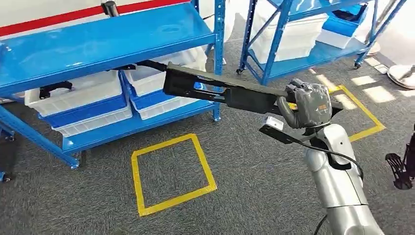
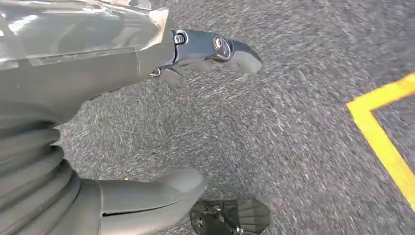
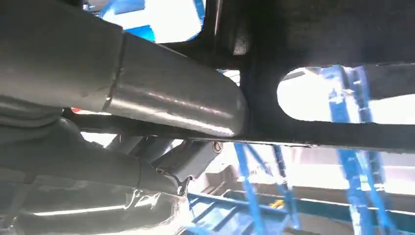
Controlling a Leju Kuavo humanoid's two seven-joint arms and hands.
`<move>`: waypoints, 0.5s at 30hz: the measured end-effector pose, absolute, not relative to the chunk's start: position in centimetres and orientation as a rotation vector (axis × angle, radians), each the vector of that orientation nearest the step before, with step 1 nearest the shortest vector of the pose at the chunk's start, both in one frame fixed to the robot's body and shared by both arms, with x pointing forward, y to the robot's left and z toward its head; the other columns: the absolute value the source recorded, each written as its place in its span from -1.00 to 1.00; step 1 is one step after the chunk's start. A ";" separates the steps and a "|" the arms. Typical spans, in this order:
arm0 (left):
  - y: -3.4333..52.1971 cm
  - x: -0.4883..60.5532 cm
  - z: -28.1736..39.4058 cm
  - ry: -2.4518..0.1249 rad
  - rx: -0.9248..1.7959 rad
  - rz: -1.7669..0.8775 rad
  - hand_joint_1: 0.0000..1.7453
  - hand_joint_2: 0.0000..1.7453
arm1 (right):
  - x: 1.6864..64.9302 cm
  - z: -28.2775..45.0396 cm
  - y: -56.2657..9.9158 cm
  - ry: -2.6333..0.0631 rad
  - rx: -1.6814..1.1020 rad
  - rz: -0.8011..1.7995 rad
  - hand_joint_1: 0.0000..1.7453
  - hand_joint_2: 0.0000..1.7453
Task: Take the parts from the cabinet and place them on the table.
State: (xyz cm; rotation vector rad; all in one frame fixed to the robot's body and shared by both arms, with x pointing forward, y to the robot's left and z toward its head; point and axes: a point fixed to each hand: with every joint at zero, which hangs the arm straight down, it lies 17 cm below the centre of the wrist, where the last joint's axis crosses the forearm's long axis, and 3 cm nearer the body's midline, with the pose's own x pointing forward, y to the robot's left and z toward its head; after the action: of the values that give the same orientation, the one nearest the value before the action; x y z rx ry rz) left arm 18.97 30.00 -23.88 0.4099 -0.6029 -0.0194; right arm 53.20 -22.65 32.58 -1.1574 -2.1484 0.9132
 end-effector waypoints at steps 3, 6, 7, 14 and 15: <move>30.0 18.6 -24.0 -0.598 0.409 -0.022 -1.00 1.00 | 53.1 32.2 -22.5 -2.141 -1.153 0.913 1.00 -1.00; 30.0 18.6 -24.0 -0.598 0.410 -0.021 -1.00 1.00 | 53.0 31.4 -22.5 -2.130 -1.148 0.920 1.00 -1.00; 30.0 18.6 -24.0 -0.598 0.411 -0.019 -1.00 1.00 | 52.9 31.4 -22.5 -2.132 -1.148 0.920 1.00 -1.00; 30.4 18.4 -24.0 -0.601 0.421 -0.013 -1.00 1.00 | 52.5 31.7 -22.1 -2.147 -1.151 0.913 1.00 -1.00; 30.5 18.2 -24.0 -0.597 0.426 -0.006 -1.00 1.00 | 52.5 32.1 -22.0 -2.155 -1.155 0.910 1.00 -1.00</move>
State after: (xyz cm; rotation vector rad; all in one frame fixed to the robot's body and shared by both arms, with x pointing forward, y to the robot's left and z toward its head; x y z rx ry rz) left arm 18.16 30.53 -24.01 0.4258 -0.5971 -0.0057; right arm 52.52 -22.02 32.13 -1.1554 -2.1549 0.9096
